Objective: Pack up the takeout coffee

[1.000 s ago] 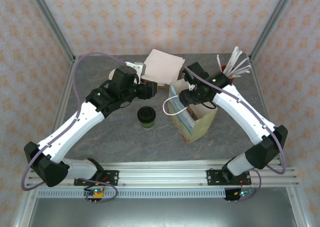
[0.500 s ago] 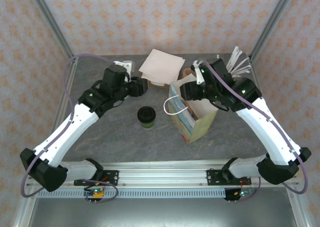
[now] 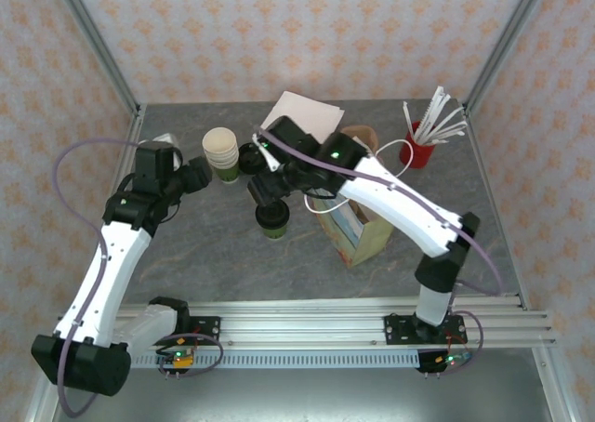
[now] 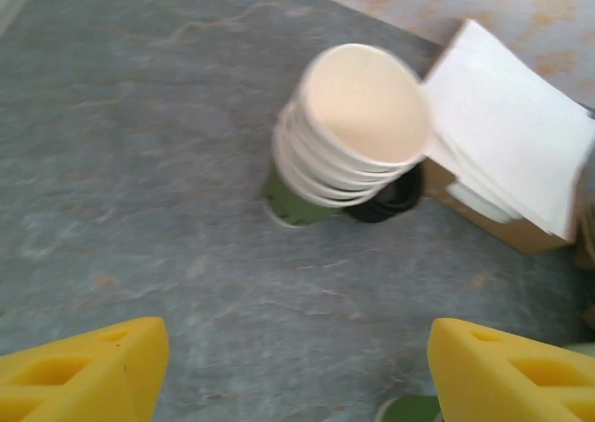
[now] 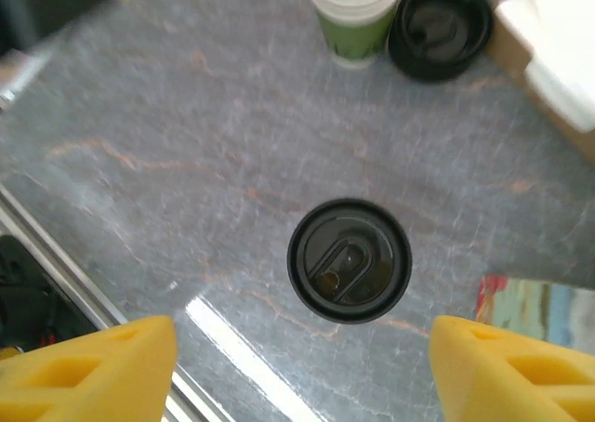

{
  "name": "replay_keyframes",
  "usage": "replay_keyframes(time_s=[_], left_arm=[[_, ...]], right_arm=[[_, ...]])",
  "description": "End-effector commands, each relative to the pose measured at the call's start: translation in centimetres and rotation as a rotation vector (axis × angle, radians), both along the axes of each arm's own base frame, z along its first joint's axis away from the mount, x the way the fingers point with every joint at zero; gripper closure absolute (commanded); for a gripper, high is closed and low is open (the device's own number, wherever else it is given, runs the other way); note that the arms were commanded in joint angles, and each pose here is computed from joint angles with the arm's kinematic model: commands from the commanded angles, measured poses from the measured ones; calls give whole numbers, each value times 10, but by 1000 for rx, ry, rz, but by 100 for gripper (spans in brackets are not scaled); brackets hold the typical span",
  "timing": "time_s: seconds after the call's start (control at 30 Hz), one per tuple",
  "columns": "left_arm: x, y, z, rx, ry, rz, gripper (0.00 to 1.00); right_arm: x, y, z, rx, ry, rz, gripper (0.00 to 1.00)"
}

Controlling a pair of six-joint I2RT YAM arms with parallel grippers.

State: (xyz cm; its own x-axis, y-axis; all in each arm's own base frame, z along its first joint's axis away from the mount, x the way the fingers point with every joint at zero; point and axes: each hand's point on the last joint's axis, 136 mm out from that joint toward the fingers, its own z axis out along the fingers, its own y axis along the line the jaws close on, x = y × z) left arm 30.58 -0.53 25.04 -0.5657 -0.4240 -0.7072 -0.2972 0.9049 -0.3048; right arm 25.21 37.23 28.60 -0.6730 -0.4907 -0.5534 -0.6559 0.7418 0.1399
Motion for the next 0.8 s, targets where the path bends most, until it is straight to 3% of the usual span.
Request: replay_keyframes(time_s=[0.0, 0.33, 0.77], left_arm=[[-15, 23, -7, -21, -5, 112, 25], [-14, 16, -8, -49, -17, 69, 25], [-12, 10, -3, -66, -36, 35, 25]], right_arm=[[-9, 1, -23, -91, 86, 16, 25], [8, 7, -94, -315, 146, 17, 13], [17, 1, -129, -329, 287, -1, 8]])
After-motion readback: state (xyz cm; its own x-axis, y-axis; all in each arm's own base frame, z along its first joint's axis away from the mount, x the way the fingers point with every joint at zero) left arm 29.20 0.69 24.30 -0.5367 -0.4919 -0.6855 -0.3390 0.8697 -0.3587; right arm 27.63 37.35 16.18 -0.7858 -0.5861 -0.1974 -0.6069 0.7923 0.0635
